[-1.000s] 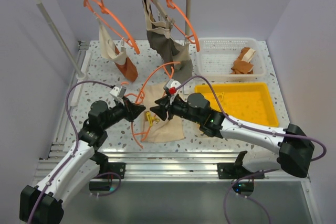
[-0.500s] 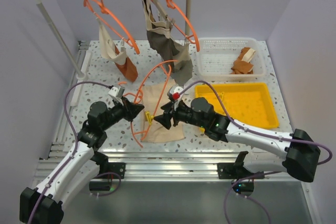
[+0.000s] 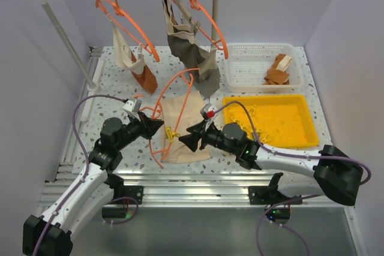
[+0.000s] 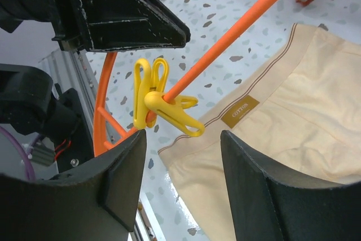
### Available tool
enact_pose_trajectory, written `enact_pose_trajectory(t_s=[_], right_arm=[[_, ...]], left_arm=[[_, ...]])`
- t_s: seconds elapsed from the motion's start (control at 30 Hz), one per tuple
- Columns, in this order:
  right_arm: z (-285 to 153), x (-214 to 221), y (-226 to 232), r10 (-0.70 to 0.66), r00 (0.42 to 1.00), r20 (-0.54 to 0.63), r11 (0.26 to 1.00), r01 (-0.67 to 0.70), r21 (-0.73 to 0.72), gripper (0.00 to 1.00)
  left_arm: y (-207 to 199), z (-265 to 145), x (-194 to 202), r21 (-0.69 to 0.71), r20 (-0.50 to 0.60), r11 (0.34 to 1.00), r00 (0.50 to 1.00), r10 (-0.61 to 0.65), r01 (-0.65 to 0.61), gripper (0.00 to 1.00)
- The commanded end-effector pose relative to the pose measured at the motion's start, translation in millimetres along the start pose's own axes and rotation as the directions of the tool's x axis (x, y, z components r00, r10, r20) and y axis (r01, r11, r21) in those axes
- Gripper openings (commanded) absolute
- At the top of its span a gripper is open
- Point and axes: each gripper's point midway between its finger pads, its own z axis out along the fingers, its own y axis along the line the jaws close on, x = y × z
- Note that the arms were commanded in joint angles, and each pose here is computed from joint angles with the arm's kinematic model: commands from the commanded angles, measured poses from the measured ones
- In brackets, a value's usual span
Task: Clip the underwear to the hanger
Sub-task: Adjust the clamp on the hanger.
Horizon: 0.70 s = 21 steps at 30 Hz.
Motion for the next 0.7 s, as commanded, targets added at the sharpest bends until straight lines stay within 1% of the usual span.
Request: enact_pose_trajectory(t_s=[0.0,0.03,0.1,0.2,0.47,0.67], right_arm=[[9,-18,16,0.05,0.994,0.098,0.996,-0.042,-0.08,0.58],[10,-22,18,0.056,0.992,0.11,0.995,-0.046,-0.089,0.57],[14,-19,18,0.059,0.993,0.099,0.995,-0.049,-0.092,0.54],[17,-18,18,0.066,0.993,0.1,0.994,-0.057,-0.093,0.53],[26,-8,14,0.051,0.996,0.075,0.995,-0.045,-0.084,0.56],[31,-8,15,0.04,0.996,0.078,0.995,-0.033,-0.089,0.56]], left_arm=[[-6,3,-10,0.03,0.039,1.0,0.999,0.008,-0.009,0.0],[-6,4,-10,0.03,0.037,0.999,0.999,0.008,-0.009,0.0],[-6,4,-9,0.03,0.036,0.999,0.999,0.01,-0.011,0.0],[-5,4,-9,0.027,0.034,1.0,0.999,0.012,-0.013,0.0],[-7,5,-8,0.037,0.029,0.999,0.999,0.014,-0.015,0.0],[-9,5,-5,0.051,0.017,0.999,1.0,0.012,-0.013,0.0]])
